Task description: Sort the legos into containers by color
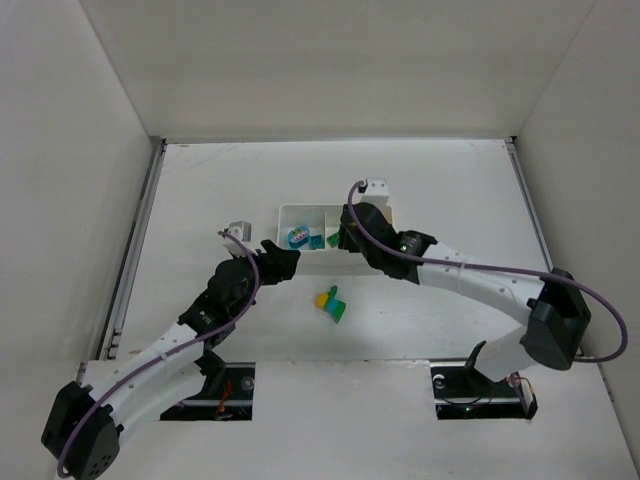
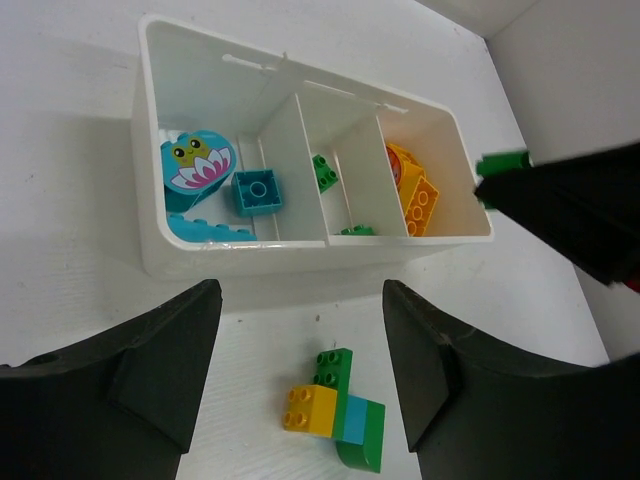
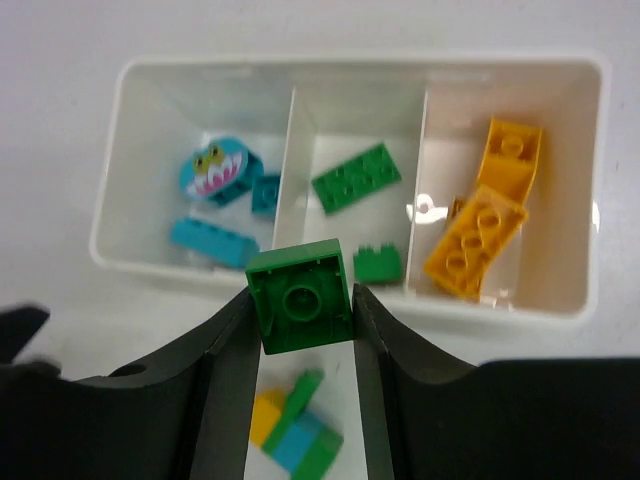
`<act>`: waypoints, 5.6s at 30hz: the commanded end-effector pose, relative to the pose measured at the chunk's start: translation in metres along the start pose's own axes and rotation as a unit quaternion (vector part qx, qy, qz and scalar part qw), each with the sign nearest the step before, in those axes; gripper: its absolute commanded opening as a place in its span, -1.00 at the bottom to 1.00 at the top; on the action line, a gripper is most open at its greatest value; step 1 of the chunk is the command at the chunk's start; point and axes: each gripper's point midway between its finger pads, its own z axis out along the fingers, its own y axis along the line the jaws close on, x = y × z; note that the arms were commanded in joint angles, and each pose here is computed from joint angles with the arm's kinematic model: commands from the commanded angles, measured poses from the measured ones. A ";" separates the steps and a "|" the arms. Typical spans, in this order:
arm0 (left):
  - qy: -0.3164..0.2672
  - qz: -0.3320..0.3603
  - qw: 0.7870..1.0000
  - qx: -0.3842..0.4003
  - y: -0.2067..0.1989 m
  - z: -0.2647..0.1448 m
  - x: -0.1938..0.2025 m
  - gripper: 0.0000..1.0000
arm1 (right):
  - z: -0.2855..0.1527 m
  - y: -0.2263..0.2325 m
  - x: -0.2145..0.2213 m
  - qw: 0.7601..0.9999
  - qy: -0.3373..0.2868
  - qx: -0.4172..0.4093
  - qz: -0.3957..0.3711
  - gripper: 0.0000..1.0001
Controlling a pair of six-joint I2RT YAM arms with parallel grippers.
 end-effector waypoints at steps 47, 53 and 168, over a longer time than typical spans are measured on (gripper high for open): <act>0.123 -0.041 0.991 -0.016 0.009 -0.029 0.055 -0.06 | -0.009 0.035 0.161 0.958 0.158 -0.169 -0.167 0.44; 0.145 -0.050 0.988 -0.020 0.012 -0.035 0.066 0.03 | -0.003 0.031 0.170 0.956 0.174 -0.157 -0.176 0.26; 0.045 -0.370 0.907 0.195 -0.055 -0.019 -0.054 -0.70 | -0.073 0.119 0.003 0.829 -0.016 -0.509 0.230 0.56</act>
